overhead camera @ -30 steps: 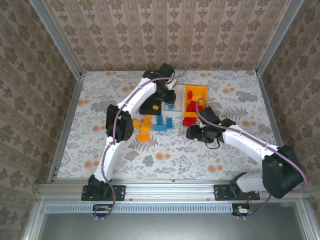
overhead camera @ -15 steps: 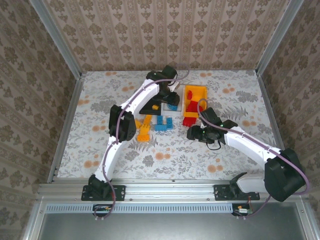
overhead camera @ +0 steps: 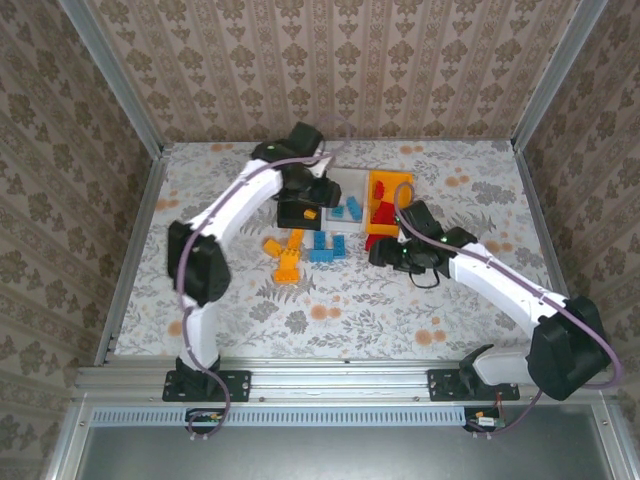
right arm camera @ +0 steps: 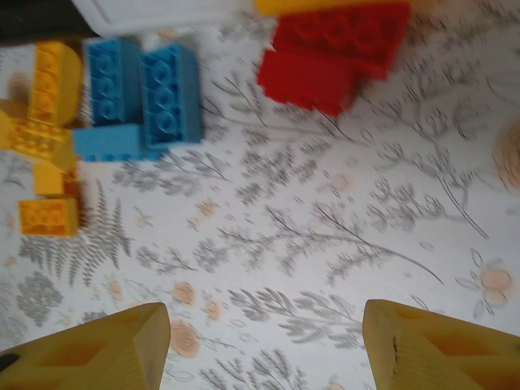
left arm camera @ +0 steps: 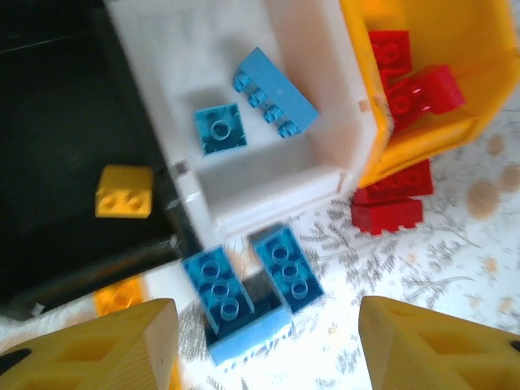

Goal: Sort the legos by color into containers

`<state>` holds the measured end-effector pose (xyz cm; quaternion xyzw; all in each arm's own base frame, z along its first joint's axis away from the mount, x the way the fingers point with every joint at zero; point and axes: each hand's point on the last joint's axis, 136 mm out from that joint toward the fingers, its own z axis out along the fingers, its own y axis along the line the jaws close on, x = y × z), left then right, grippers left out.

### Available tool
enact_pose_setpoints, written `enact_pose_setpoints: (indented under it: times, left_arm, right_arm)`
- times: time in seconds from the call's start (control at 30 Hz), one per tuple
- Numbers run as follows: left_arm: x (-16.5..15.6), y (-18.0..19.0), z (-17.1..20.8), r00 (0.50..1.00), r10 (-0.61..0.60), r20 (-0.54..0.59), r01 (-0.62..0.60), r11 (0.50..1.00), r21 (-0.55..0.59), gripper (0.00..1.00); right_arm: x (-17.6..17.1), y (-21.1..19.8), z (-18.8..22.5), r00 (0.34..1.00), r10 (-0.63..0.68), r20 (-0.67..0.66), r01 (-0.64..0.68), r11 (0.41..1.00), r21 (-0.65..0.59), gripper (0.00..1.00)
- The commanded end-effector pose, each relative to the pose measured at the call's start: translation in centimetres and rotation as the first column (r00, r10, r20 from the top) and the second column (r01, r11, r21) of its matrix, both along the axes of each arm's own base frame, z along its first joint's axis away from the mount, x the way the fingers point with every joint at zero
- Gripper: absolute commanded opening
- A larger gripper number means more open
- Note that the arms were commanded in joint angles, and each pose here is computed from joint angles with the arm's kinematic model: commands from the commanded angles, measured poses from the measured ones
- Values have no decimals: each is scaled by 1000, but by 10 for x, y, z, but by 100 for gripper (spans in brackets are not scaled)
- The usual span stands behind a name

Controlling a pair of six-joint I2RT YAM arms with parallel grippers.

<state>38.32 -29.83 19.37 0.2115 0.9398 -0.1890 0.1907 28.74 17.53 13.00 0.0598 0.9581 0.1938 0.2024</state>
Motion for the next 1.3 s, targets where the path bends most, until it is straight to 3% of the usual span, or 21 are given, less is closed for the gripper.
enact_pose_setpoints:
  times: [0.0,0.2,0.53,0.7,1.27]
  left_arm:
    - [-10,25,30,996,79,48,-72,989,-131,63]
    - [-55,81,8,981,191,-25,-192,954,-230,64]
    - [-112,128,-35,959,263,-102,-280,932,-230,67]
    - [-121,136,-38,955,281,-96,-296,924,-244,67]
    - [-126,144,-45,953,283,-106,-302,918,-258,67]
  right_arm:
    - [5,15,0,997,74,-27,-75,996,-56,66]
    - [24,51,-14,985,162,-58,-169,977,-131,65]
    - [49,95,-54,961,241,-137,-269,933,-241,61]
    - [64,94,-65,962,231,-143,-265,916,-303,60]
    - [98,96,-83,975,156,-160,-203,919,-337,52]
